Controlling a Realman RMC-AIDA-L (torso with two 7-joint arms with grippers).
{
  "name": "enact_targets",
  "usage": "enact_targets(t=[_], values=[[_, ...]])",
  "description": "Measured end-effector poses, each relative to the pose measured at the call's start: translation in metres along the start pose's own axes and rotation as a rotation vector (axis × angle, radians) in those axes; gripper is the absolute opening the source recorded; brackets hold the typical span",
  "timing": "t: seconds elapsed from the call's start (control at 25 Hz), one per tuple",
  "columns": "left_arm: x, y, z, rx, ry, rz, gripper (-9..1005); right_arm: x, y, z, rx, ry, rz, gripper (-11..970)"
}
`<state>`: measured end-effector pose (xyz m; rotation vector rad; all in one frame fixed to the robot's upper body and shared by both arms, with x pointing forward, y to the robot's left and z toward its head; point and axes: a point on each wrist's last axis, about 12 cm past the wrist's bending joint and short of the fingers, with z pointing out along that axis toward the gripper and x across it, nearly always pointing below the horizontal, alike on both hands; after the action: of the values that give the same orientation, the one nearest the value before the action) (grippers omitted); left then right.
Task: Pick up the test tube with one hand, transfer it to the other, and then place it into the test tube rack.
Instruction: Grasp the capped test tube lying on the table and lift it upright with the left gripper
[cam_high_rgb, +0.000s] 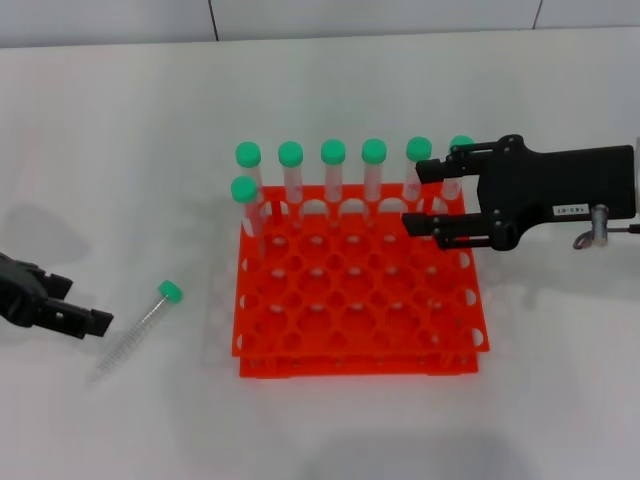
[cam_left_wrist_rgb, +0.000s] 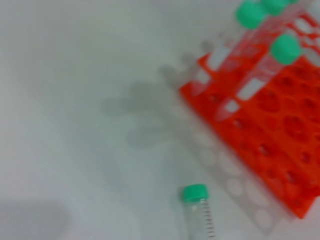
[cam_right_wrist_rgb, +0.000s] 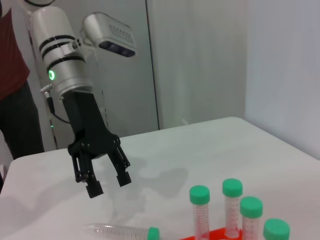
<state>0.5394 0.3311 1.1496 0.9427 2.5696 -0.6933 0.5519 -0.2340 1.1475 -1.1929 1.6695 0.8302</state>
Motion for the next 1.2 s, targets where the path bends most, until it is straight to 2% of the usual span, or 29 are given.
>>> enact_targets(t=[0.56,0.88,1.2], values=[[-0.003,0.001,0.012,-0.04,0.068,-0.049,890,-0.004,-0.001,0.002,0.004,-0.021,-0.002,633],[-0.009,-0.004,0.027,-0.043,0.116,0.003,890,-0.005,-0.003,0.004,0.007,-0.027,-0.002,633],[-0.015,-0.005,0.037,-0.046,0.108,0.027,889,-0.006,-0.003,0.005,0.01,-0.027,-0.003,633]])
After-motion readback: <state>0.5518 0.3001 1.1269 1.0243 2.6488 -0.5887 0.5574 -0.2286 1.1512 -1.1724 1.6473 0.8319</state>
